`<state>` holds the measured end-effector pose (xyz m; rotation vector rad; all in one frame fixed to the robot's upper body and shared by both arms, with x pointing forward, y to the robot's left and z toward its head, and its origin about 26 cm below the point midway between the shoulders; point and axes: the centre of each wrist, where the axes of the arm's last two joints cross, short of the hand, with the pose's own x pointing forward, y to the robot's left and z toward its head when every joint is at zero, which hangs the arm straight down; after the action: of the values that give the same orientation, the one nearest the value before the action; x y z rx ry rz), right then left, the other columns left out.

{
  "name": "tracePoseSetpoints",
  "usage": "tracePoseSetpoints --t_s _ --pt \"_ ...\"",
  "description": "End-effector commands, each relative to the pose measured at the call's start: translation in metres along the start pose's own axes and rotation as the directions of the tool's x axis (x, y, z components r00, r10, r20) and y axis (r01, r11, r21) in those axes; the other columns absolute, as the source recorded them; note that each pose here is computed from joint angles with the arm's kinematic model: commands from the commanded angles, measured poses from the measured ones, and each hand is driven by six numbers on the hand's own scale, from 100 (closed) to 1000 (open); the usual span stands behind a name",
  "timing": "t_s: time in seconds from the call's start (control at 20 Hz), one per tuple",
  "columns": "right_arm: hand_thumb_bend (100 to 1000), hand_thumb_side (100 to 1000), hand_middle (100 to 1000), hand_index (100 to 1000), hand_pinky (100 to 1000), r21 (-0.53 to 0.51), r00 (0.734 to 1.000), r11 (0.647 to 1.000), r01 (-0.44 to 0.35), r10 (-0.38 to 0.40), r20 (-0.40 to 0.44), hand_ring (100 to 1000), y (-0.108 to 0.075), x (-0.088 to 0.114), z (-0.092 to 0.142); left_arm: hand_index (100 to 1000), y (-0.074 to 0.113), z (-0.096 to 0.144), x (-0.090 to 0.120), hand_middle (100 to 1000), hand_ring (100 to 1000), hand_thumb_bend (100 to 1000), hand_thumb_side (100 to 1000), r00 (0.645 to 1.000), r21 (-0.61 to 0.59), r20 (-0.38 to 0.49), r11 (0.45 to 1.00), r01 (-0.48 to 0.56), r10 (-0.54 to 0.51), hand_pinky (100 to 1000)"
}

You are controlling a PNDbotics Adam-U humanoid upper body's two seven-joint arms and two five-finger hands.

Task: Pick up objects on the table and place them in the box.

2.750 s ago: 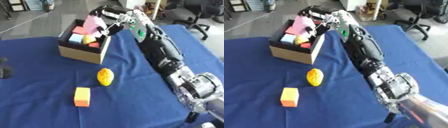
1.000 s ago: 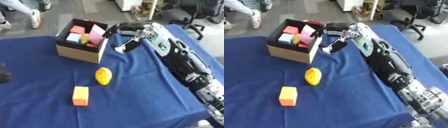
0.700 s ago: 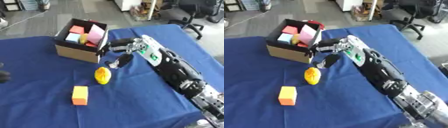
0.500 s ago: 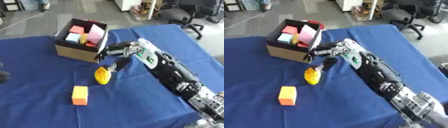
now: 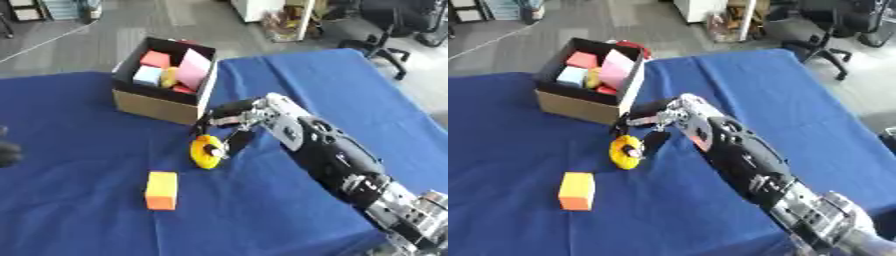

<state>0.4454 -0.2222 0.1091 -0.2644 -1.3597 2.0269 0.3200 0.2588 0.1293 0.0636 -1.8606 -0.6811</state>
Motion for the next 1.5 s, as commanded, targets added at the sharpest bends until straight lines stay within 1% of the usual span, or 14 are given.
tracePoseSetpoints --t_s 0.05,0.15,0.2,0.25,0.35,0.4,0.45,0.65,0.8,1.0,1.05,1.1,1.3,1.5 --pt "100 443 789 940 882 0.094 0.996 0.992 -0.079 0.075 0.05 828 -0.006 -0.002 0.002 866 0.005 0.0 0.005 642 684 100 742 1.0 0.003 0.018 1.0 0.017 -0.017 780" --pt "100 408 787 937 884 0.117 0.995 0.989 -0.09 0.086 0.044 828 -0.005 -0.003 0.002 866 0.005 -0.001 0.006 642 684 100 741 1.0 0.003 0.019 1.0 0.017 -0.017 781" --pt "100 370 777 928 883 0.124 0.995 0.988 -0.096 0.092 0.04 826 -0.005 -0.004 0.002 866 0.005 0.0 0.006 642 684 100 741 1.0 0.004 0.018 1.0 0.018 -0.018 781" --pt "100 304 758 906 881 0.127 0.995 0.987 -0.101 0.097 0.037 820 -0.005 -0.004 0.002 866 0.005 0.0 0.005 643 684 100 742 1.0 0.004 0.017 1.0 0.018 -0.018 781" --pt "100 152 664 828 873 0.124 0.994 0.986 -0.108 0.105 0.031 795 -0.005 -0.005 0.003 866 0.005 0.0 0.005 643 685 100 743 1.0 0.004 0.016 1.0 0.017 -0.017 781" --pt "100 140 651 818 872 0.116 0.994 0.987 -0.11 0.108 0.027 792 -0.006 -0.005 0.004 866 0.005 0.0 0.005 643 685 100 743 1.0 0.004 0.016 1.0 0.017 -0.017 781" --pt "100 100 543 722 858 0.102 0.994 0.988 -0.113 0.111 0.023 755 -0.007 -0.006 0.005 866 0.005 0.0 0.005 643 685 100 744 1.0 0.004 0.016 1.0 0.016 -0.016 781" --pt "100 100 341 486 802 -0.002 0.993 0.993 -0.116 0.116 0.016 643 -0.012 -0.006 0.008 867 0.005 0.0 0.005 643 685 100 747 1.0 0.005 0.015 1.0 0.015 -0.015 782" --pt "100 100 267 398 777 -0.096 0.992 0.988 -0.124 0.126 0.019 586 -0.021 -0.004 0.012 866 0.005 0.0 0.004 643 685 100 748 1.0 0.007 0.012 1.0 0.015 -0.015 782" --pt "100 100 249 376 764 -0.214 0.989 0.968 -0.129 0.141 0.041 563 -0.047 0.001 0.02 866 0.005 0.001 0.004 642 685 100 747 1.0 0.011 0.011 1.0 0.014 -0.014 782" --pt "100 179 248 374 761 -0.242 0.99 0.962 -0.122 0.136 0.042 558 -0.055 0.002 0.024 866 0.005 0.001 0.004 642 685 100 747 1.0 0.012 0.011 1.0 0.013 -0.013 782" --pt "100 100 244 373 760 -0.272 0.991 0.956 -0.114 0.129 0.039 555 -0.064 0.003 0.027 866 0.005 0.001 0.004 642 682 100 748 1.0 0.013 0.011 1.0 0.012 -0.012 782" --pt "100 100 237 371 751 -0.373 0.998 0.926 -0.059 0.067 0.009 542 -0.093 0.001 0.033 866 0.004 0.001 0.004 640 679 100 749 1.0 0.013 0.009 1.0 0.007 -0.007 782" --pt "100 100 238 375 748 -0.476 0.999 0.879 -0.024 0.002 -0.047 539 -0.114 0.001 0.023 866 0.002 0.001 0.003 638 678 100 753 1.0 0.015 0.011 1.0 -0.004 0.004 783"
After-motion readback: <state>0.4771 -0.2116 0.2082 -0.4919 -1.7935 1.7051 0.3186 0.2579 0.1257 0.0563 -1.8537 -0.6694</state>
